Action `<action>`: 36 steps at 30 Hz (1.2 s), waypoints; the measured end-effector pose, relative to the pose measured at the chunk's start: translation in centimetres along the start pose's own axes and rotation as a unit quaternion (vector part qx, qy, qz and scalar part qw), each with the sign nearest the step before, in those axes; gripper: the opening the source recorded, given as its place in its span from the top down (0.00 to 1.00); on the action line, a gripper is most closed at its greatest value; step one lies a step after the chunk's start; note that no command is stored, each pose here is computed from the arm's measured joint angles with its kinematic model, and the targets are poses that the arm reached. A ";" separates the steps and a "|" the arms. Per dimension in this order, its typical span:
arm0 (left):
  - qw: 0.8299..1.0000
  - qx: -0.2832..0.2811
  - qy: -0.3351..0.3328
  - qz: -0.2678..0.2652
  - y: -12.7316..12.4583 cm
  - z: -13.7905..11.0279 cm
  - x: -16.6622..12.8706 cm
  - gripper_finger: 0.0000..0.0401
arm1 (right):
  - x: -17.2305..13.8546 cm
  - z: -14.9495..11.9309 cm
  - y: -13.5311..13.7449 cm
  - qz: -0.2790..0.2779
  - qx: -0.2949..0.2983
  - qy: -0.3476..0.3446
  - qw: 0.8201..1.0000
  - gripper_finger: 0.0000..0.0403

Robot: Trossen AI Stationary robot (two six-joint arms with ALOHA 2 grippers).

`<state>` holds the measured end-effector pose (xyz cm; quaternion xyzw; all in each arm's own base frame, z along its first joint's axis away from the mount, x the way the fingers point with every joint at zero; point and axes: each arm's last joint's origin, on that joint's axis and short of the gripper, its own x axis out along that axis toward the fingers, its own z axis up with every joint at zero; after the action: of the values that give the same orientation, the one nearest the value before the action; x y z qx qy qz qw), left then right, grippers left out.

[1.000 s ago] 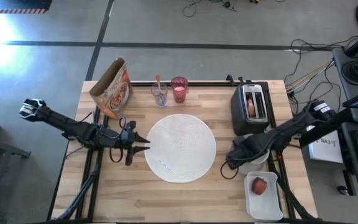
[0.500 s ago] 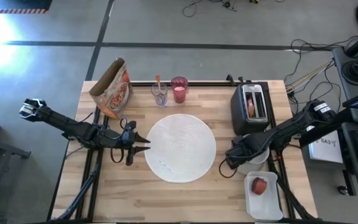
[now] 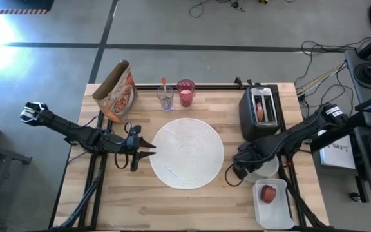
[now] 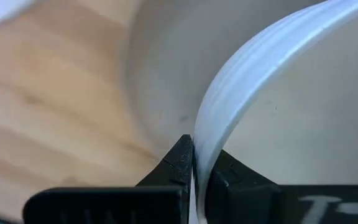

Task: Arrange a breakfast setting
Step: Put the white bowl on the white table mat

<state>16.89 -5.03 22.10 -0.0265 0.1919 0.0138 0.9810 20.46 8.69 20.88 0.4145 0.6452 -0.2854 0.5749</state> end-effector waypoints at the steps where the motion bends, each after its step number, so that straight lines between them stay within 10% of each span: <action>1: 1.000 0.000 0.000 0.000 0.0 0.0 0.0 0.75 | -0.4 0.0 0.3 0.010 -0.004 -0.001 1.000 0.98; 8: 1.000 0.000 0.000 0.000 0.0 0.0 0.0 0.75 | -3.5 0.0 2.7 0.044 -0.051 -0.031 0.997 0.98; 16: 1.000 -0.003 -0.001 0.000 0.0 0.0 0.0 0.75 | -4.7 2.1 6.9 0.023 -0.237 -0.132 0.962 0.98; 24: 1.000 -0.004 0.000 0.000 0.0 0.0 0.0 0.75 | -2.3 5.3 10.3 -0.043 -0.465 -0.114 0.877 0.98; 36: 1.000 -0.015 0.000 0.000 0.0 0.0 0.0 0.75 | -0.1 7.5 12.6 -0.080 -0.616 -0.086 0.779 0.98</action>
<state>16.90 -5.03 22.09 -0.0413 0.1919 0.0165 0.9804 35.09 8.54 21.06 -0.1074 0.6623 0.0929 0.7357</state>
